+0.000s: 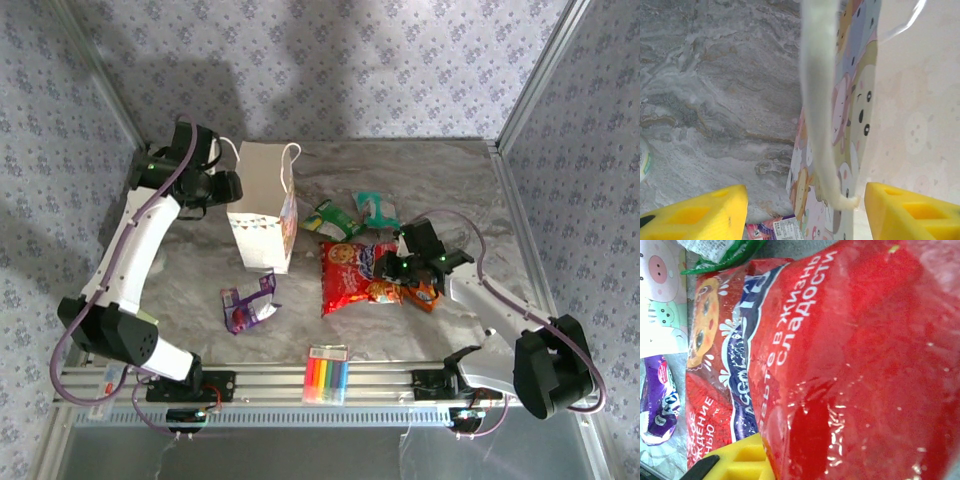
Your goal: Place the snacks into the paper bag
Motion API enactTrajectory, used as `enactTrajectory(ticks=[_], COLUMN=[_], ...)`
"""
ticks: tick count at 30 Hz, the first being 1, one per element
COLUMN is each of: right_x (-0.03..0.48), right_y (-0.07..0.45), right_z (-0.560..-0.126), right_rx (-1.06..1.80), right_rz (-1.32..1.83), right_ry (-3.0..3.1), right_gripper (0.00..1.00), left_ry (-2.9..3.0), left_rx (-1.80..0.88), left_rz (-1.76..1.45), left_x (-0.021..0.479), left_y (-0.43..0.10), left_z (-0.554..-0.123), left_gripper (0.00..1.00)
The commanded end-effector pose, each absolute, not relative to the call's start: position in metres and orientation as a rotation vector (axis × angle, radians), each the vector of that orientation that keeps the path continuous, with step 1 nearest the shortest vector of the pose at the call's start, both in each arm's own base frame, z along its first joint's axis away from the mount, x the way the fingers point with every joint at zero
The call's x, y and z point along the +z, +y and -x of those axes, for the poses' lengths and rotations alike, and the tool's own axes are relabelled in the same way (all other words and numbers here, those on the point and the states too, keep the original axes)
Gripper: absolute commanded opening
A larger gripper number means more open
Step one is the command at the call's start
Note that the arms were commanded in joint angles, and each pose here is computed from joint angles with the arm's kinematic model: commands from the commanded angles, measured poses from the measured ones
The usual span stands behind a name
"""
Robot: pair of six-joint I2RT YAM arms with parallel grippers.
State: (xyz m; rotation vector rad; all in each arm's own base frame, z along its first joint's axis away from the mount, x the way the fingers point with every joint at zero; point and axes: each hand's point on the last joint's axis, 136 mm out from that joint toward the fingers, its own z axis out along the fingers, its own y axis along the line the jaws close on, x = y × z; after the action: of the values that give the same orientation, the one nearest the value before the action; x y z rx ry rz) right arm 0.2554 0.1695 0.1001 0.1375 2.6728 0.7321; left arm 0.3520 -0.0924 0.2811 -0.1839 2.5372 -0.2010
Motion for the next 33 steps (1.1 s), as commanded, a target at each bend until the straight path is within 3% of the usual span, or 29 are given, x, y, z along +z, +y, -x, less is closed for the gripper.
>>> enactTrajectory(ticks=[1, 33], right_x=[0.123, 0.253], right_y=[0.167, 0.193], right_z=[-0.27, -0.273], right_rx=[0.663, 0.589], right_rz=[-0.071, 0.163], right_ry=[2.61, 2.456], right_gripper=[0.03, 0.0], left_ry=[2.469, 2.294], left_rx=[-0.255, -0.283], left_rz=[0.152, 0.172], left_x=[0.309, 0.356], left_y=[-0.097, -0.078], left_z=[-0.346, -0.36], left_gripper=[0.63, 0.63])
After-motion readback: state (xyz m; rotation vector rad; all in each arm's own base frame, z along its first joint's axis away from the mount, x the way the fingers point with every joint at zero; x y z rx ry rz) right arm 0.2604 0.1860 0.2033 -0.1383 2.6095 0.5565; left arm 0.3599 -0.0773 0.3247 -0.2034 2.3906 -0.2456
